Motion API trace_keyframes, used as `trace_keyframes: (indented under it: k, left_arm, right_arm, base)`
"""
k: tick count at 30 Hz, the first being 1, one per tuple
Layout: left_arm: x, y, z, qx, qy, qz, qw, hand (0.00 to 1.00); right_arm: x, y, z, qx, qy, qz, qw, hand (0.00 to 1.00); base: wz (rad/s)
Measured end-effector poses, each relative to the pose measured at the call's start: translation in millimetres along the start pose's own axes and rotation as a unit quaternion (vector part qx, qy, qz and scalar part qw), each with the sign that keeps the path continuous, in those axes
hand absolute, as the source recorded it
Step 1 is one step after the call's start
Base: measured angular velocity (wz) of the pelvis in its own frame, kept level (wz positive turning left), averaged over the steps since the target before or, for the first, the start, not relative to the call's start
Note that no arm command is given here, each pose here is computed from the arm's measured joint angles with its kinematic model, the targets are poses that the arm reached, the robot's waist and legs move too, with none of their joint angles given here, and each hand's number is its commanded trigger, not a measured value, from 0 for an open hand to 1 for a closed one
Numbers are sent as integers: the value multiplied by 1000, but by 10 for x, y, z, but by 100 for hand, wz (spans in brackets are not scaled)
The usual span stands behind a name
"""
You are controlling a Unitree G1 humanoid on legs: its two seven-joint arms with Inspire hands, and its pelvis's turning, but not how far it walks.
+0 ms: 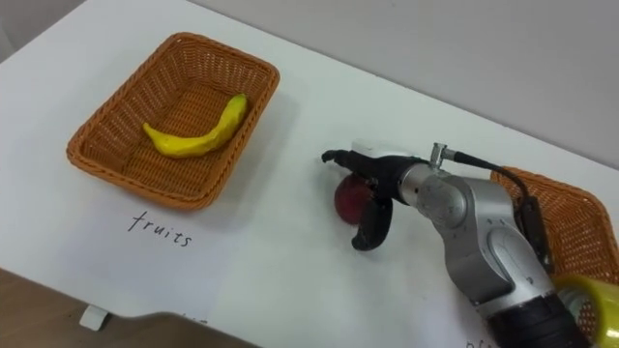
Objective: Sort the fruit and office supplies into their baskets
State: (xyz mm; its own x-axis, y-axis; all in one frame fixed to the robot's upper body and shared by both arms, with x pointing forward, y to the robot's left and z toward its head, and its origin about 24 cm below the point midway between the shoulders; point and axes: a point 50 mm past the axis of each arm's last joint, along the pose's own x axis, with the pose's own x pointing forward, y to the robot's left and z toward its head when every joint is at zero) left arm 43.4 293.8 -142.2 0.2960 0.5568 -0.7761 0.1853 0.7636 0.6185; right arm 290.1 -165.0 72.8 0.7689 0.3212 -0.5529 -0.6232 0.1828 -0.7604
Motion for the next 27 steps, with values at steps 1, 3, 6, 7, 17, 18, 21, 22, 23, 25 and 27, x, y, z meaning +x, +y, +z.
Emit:
trace_keyframes:
  k: [1,3,6,7,17,18,21,22,23,25,27]
  left_arm:
    - [0,0,0,0,0,0,1000,0]
    - [0,0,0,0,0,0,1000,0]
    - [0,0,1,0,0,0,1000,0]
    - [0,0,1,0,0,0,1000,0]
    - [1,2,1,0,0,0,1000,0]
    - [1,3,3,0,-1,0,1000,0]
    - [2,6,6,0,-1,1,1000,0]
    - [2,6,6,0,-1,1,1000,0]
    - [2,5,6,0,-1,1,1000,0]
    - [2,5,5,0,-1,1,1000,0]
    - [3,8,6,0,-1,1,1000,0]
  right_arm:
    - [0,0,0,0,0,0,1000,0]
    - [0,0,0,0,0,0,1000,0]
    - [0,2,0,0,0,2,1000,98]
    - [0,2,0,0,0,2,1000,100]
    - [-1,8,1,0,0,8,1000,100]
    - [-1,9,1,0,0,9,1000,100]
    - [-1,12,2,0,0,11,1000,100]
    - [-1,14,4,0,-1,13,1000,100]
    - [-2,19,6,0,-1,16,1000,100]
    - [-8,25,5,3,1,19,1000,100]
    - [-9,40,-9,7,6,22,1000,100]
  base:
    - [0]
    - [0]
    - [0]
    - [0]
    - [0]
    - [0]
    - [0]
    - [0]
    - [0]
    - [0]
    - [0]
